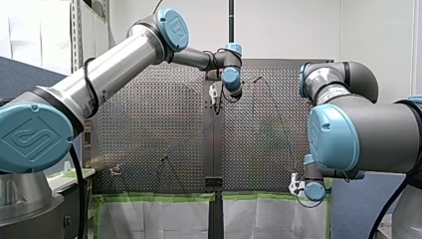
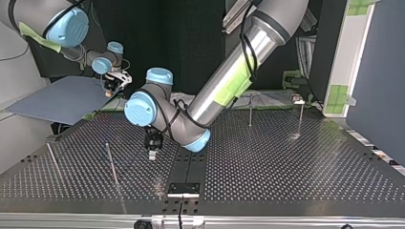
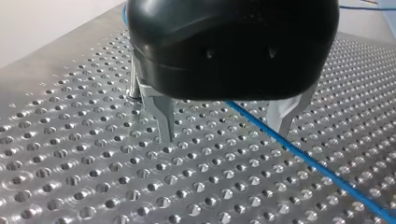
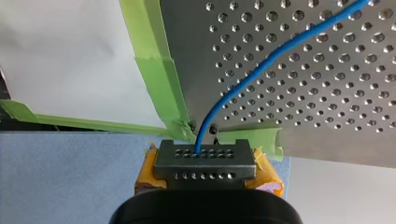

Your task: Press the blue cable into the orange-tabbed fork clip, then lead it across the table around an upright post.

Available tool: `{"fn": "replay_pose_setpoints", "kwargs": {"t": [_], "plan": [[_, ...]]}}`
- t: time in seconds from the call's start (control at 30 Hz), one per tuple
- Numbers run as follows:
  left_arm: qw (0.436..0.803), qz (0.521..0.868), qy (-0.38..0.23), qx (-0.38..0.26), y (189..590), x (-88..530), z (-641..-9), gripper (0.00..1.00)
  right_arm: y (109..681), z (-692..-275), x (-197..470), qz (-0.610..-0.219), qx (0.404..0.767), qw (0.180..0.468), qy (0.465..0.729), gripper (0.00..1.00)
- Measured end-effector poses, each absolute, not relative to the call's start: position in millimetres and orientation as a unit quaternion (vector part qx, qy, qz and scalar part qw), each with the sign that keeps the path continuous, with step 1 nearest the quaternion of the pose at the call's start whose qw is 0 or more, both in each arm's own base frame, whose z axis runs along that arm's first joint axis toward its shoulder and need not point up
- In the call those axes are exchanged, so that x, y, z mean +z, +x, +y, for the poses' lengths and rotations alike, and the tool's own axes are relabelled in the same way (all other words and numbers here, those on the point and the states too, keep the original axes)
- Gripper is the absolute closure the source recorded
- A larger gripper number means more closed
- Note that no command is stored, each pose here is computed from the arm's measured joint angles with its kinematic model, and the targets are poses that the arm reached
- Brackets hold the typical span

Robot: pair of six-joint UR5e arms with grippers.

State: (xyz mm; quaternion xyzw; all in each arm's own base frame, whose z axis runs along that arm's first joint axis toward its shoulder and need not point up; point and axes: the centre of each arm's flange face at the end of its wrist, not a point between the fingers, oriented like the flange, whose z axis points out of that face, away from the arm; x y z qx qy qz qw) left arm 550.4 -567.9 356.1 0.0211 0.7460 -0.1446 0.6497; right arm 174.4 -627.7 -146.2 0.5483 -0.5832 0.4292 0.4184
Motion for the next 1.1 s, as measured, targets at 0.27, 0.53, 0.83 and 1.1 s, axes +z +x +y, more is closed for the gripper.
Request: {"fn": "replay_pose_setpoints", "kwargs": {"t": [0.27, 0.53, 0.83, 1.1], "plan": [[0.643, 0.745, -0.008, -0.179, 543.9, 368.0, -568.3, 0.02, 174.0, -627.9, -146.5, -0.582, 0.431, 0.415, 0.550, 1.00], [0.639, 0.738, -0.032, -0.212, 530.8, 390.5, -558.5, 0.02, 173.0, -628.0, -146.7, -0.583, 0.432, 0.413, 0.550, 1.00], [0.644, 0.722, -0.018, -0.250, 510.8, 419.3, -551.4, 0.02, 171.7, -628.9, -146.5, -0.584, 0.434, 0.413, 0.548, 1.00], [0.624, 0.737, 0.010, -0.259, 477.4, 434.0, -544.5, 0.02, 170.9, -629.2, -146.6, -0.584, 0.435, 0.411, 0.548, 1.00]]}}
